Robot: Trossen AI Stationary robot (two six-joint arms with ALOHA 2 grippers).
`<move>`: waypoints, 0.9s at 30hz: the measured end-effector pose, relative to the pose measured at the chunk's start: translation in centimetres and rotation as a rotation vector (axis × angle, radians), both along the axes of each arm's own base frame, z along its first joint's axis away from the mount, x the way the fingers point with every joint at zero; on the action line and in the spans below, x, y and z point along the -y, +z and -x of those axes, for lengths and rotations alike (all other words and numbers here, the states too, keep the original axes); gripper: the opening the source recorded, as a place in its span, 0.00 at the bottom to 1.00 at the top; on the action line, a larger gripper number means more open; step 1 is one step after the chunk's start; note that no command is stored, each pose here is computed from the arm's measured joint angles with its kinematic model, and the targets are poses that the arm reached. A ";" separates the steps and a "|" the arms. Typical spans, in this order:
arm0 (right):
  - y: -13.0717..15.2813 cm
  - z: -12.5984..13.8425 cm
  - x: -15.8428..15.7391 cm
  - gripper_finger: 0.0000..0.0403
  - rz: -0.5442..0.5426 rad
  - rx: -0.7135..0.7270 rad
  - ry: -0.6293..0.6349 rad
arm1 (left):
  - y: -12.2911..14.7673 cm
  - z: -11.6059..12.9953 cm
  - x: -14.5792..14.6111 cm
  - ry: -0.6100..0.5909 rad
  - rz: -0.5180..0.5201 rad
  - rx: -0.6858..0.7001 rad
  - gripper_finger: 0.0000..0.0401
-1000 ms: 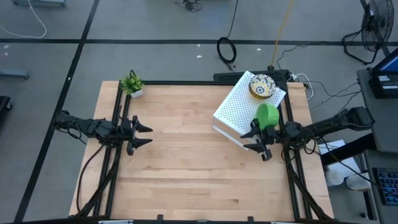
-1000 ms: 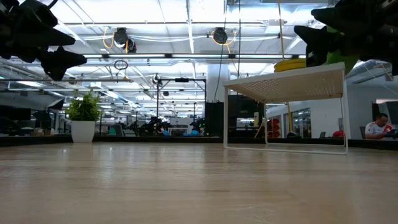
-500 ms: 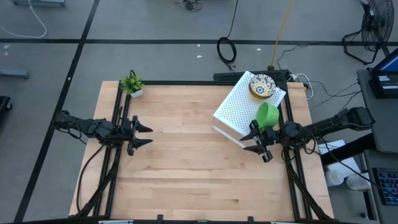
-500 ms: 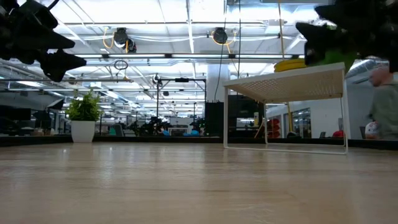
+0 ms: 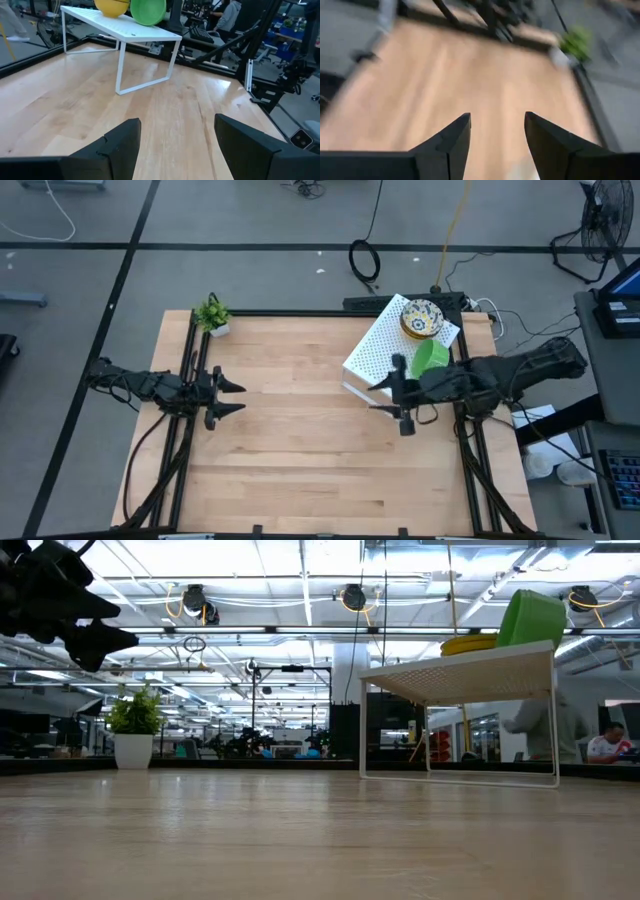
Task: Pick & Place Mini bowls
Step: Adjust the green bowls on the shelf
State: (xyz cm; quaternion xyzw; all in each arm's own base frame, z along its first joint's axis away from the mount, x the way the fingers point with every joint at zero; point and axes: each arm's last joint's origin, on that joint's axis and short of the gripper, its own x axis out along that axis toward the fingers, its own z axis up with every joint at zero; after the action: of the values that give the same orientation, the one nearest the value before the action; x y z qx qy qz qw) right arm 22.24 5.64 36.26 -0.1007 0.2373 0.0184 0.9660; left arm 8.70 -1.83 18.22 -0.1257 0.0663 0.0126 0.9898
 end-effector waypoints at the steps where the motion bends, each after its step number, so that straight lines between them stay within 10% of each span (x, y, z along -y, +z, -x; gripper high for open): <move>1: 1.3 -0.1 -0.2 0.43 0.028 -0.061 -0.048 | 0.0 0.0 0.0 0.000 0.005 -0.001 0.63; 7: 6.6 1.2 1.8 0.43 -0.024 -0.482 -0.514 | 0.0 0.0 0.0 0.006 0.057 -0.004 0.63; 13: 7.4 -0.2 5.0 0.42 -0.261 -0.442 -0.774 | 0.0 0.0 0.0 0.004 0.072 -0.003 0.63; 18: 5.8 -1.9 7.3 0.39 -0.132 -0.509 -0.693 | 0.1 0.0 0.0 0.003 0.086 0.006 0.63; 21: 5.3 -2.8 7.2 0.37 -0.249 -0.510 -0.588 | 0.1 0.0 0.0 0.002 0.083 0.006 0.63; 27: 2.0 -3.9 7.8 0.32 -0.201 -0.739 -0.827 | 0.1 0.0 0.0 0.003 0.078 0.006 0.63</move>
State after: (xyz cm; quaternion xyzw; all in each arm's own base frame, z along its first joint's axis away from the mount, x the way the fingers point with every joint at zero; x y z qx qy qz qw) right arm 26.14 -2.19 38.27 0.1063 0.5768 -0.3051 0.7503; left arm 8.72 -1.86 18.28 -0.1644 0.0636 0.0110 0.9843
